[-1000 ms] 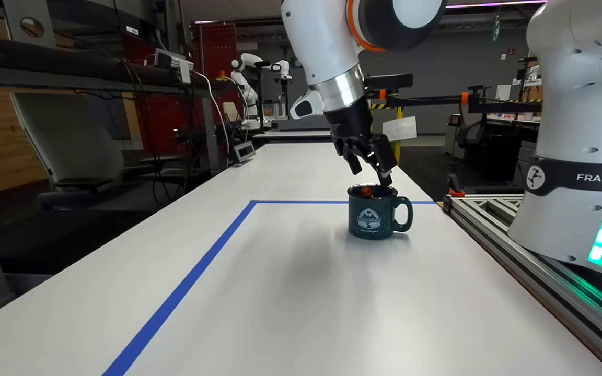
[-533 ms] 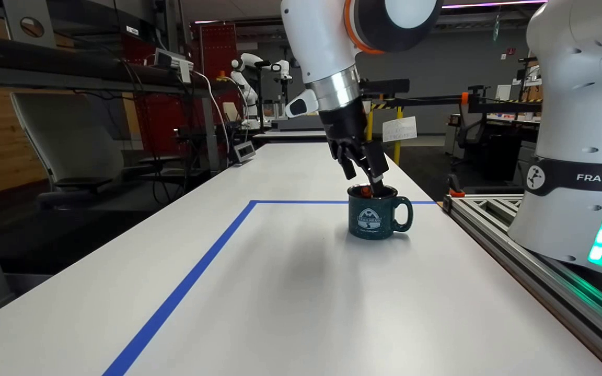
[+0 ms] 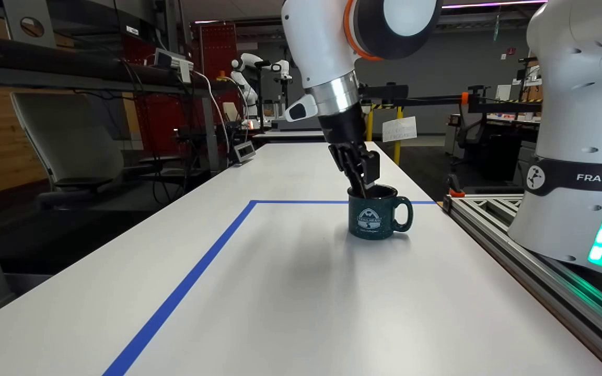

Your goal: Take the marker out of the green mug.

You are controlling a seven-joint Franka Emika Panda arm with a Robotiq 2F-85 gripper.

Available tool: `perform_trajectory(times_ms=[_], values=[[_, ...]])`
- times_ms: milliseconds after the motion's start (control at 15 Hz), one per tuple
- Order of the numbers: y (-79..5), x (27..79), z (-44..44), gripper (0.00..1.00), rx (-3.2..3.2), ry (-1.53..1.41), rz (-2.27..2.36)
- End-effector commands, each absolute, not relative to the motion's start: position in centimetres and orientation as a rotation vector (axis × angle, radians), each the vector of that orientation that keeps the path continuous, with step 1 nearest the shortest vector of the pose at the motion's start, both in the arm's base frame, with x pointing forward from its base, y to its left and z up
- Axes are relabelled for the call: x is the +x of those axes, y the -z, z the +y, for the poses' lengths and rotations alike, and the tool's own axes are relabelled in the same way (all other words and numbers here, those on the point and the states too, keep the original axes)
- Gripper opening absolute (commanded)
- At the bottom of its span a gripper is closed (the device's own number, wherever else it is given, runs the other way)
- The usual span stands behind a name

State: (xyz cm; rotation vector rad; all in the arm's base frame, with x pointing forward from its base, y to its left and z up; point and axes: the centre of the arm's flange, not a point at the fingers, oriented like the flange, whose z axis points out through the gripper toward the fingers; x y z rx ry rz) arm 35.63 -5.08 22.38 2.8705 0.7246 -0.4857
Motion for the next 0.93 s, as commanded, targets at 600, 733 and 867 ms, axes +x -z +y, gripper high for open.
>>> perform_trajectory(times_ms=[600, 733, 867], values=[[-22.0, 31.8, -5.5, 0.05, 2.855, 0.450, 0.768], [-22.6, 31.9, -5.6, 0.05, 2.851, 0.470, 0.784], [-24.0, 31.8, -5.6, 0.05, 2.840, 0.501, 0.826]])
